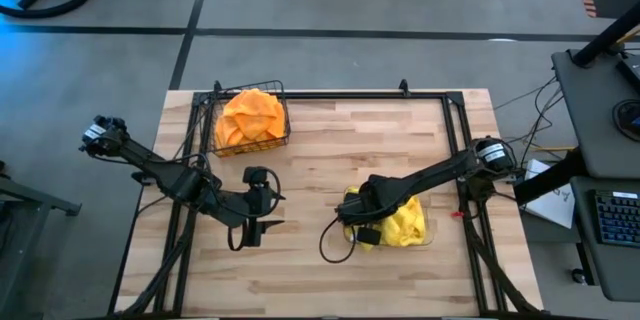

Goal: Sort microfiber towel by color & place in baskets
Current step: Put the yellow towel into the transparent bin

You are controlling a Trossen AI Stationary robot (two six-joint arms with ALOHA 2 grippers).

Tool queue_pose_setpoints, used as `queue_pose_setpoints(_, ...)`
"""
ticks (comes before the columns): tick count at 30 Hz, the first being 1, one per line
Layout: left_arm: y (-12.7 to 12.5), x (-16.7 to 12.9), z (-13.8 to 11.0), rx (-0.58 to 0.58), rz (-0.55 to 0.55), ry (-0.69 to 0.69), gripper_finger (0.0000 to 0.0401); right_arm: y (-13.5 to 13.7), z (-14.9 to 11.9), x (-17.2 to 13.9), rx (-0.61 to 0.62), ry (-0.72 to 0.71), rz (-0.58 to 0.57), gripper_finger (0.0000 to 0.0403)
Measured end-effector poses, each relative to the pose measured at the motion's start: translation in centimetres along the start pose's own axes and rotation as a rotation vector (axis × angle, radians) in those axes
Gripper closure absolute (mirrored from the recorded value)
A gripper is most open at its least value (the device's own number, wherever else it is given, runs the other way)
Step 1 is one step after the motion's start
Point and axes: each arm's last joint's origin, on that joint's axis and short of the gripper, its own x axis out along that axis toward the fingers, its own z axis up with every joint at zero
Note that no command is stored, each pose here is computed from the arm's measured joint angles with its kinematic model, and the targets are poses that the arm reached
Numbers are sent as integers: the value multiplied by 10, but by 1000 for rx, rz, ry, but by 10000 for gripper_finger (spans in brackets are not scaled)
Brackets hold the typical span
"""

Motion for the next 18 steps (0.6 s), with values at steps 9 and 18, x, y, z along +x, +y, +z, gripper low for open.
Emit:
queue_pose_setpoints(9,-17,32,7,114,-10,-58,154,-4,-2,-48,23,-84,46,394)
queue_pose_setpoints(18,-36,73,4,231,-10,-80,171,-6,-31,-95,93,-173,118,394)
